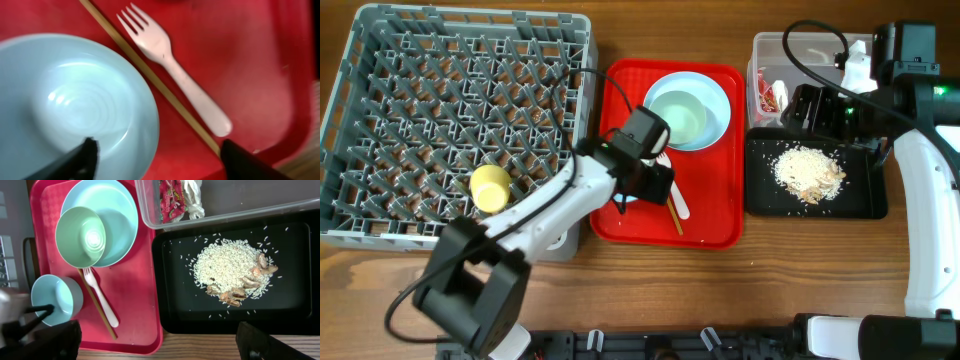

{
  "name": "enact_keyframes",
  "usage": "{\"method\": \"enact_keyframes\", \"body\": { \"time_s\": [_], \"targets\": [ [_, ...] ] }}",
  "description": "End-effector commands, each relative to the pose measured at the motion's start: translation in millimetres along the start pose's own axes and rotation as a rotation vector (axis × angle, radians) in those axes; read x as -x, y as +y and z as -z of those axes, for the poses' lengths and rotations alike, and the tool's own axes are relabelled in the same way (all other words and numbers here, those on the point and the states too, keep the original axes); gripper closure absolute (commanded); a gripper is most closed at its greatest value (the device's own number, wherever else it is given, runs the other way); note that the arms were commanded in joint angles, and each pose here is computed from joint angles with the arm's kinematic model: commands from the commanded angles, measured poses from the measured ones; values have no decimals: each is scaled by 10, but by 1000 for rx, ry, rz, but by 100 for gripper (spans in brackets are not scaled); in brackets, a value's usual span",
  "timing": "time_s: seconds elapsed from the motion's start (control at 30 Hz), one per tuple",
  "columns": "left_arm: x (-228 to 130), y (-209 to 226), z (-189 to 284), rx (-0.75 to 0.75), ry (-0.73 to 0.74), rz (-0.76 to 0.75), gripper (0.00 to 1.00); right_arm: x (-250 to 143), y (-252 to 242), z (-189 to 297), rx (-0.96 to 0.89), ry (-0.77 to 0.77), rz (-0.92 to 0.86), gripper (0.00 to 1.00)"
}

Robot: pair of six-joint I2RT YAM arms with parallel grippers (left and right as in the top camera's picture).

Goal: Sort waste into correct bins and load items into the dishwasher rack
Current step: 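Move the left gripper to the light-blue bowl and grasp its rim, then carry the light-blue bowl into the dish rack with the left gripper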

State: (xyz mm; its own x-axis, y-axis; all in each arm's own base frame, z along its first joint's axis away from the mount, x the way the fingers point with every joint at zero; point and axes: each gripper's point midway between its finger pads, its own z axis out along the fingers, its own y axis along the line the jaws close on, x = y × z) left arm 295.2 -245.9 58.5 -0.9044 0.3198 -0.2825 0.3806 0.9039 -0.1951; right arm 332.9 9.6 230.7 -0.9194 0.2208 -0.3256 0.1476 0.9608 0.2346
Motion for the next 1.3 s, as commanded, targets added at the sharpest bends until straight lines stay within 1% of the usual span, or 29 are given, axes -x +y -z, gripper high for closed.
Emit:
{"method": "enact_keyframes", "body": {
  "time_s": [0.0, 0.03, 0.07, 0.1, 0.17, 0.2, 0.27, 0.3, 0.33, 0.53, 0.7, 0.87, 1.03, 1.1, 1.2, 1.27],
  "targets": [
    [-66, 25, -224, 65, 42, -31, 42, -12, 39, 40, 17, -2, 16, 0],
    [-87, 43, -265, 75, 52, -32, 46, -16, 38, 40, 17, 0, 15, 0],
    [-98, 64, -293, 86, 58, -32, 53, -18, 37, 40, 16, 1, 15, 0],
    [-105, 80, -309, 94, 61, -32, 56, -19, 39, 40, 17, 1, 15, 0],
    [-98, 97, -307, 103, 57, -32, 68, -19, 38, 39, 17, 2, 15, 0],
    [-89, 108, -305, 111, 53, -33, 72, -20, 37, 40, 16, 2, 15, 0],
    [-76, 146, -300, 133, 47, -34, 88, -24, 36, 40, 16, 3, 15, 0],
    [-76, 148, -300, 135, 46, -34, 94, -25, 36, 40, 16, 4, 14, 0],
    [-74, 153, -299, 137, 45, -34, 96, -27, 37, 40, 16, 5, 14, 0],
    [47, 95, -167, 123, 5, -35, 96, -57, 32, 40, 14, 17, 12, 0],
    [288, -24, 240, 96, -85, -39, 96, -73, 22, 40, 10, 23, 11, 0],
    [562, -84, 803, 54, -243, -26, 96, -71, 22, 40, 10, 22, 22, 0],
    [716, 122, 1296, 50, -373, 32, 96, -71, 24, 40, 10, 22, 22, 0],
    [766, 276, 1465, 46, -415, 73, 96, -71, 22, 39, 10, 22, 22, 0],
    [820, 450, 1592, -14, -439, 122, 96, -72, 22, 40, 10, 22, 22, 0],
    [851, 583, 1645, -82, -443, 166, 96, -72, 22, 40, 9, 23, 22, 0]
  ]
}}
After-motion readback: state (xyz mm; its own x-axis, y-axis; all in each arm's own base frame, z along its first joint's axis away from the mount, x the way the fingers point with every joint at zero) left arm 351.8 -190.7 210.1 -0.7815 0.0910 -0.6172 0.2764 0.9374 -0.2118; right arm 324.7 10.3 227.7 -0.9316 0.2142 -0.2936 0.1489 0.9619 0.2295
